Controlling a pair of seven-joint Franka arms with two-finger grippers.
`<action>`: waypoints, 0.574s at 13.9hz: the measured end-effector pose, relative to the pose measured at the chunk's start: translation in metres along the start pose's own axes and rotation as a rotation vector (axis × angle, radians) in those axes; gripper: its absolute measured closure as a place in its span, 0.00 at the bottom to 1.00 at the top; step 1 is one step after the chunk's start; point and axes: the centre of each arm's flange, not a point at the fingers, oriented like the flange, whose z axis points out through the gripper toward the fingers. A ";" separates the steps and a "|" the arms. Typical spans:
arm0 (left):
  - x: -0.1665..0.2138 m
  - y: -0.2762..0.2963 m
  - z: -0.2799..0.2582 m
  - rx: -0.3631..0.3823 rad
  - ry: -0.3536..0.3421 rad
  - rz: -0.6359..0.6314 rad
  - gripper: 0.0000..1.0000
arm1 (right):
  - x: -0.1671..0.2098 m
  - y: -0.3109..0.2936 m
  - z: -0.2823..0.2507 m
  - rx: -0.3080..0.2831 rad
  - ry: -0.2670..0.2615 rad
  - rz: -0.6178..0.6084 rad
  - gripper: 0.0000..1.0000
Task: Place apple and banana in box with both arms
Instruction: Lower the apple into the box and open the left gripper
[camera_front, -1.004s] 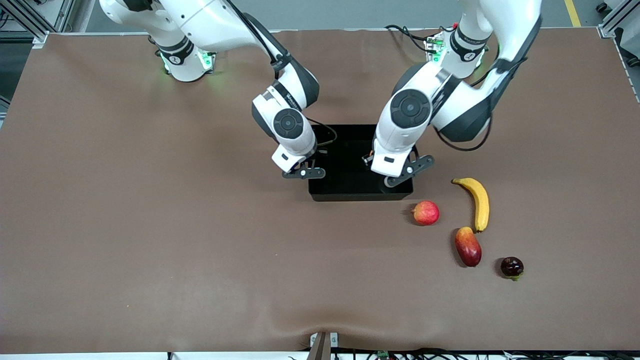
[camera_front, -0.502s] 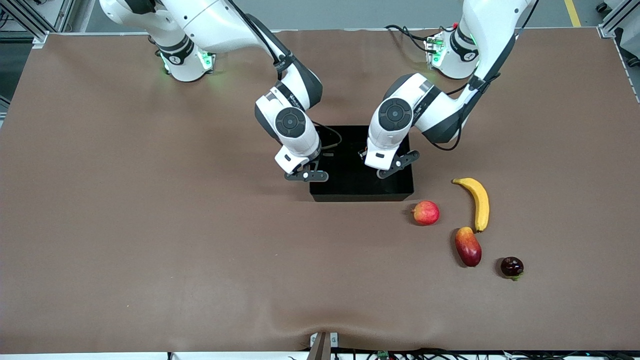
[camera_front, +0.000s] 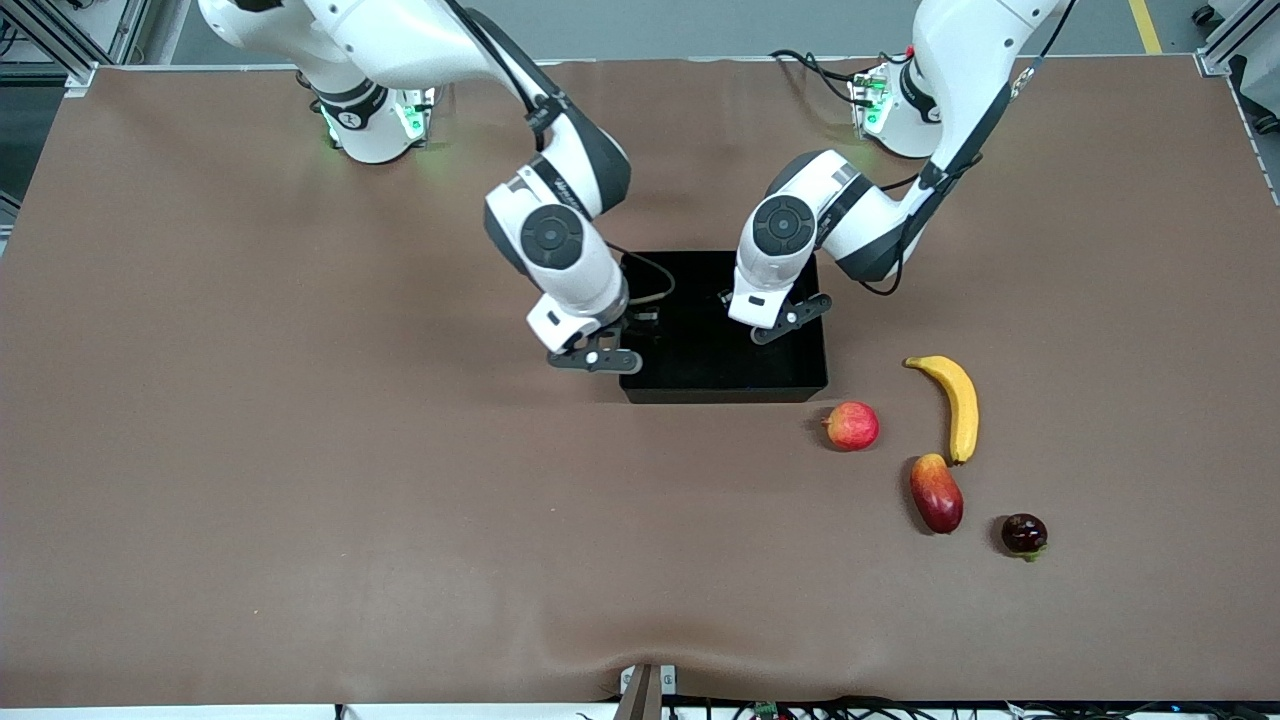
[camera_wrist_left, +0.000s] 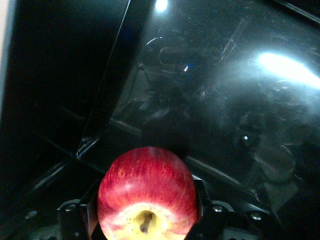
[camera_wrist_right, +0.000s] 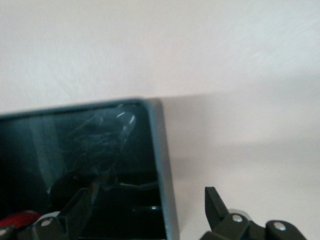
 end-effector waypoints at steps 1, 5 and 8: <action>0.002 0.001 0.005 -0.005 -0.001 -0.007 0.25 | 0.009 0.010 -0.012 -0.006 -0.006 -0.003 0.00; 0.005 0.001 0.014 -0.007 -0.012 -0.017 0.25 | 0.051 0.073 -0.044 -0.039 -0.048 -0.099 0.00; 0.015 0.008 -0.007 -0.044 0.012 -0.033 0.01 | 0.080 0.153 -0.061 -0.066 -0.117 -0.180 0.00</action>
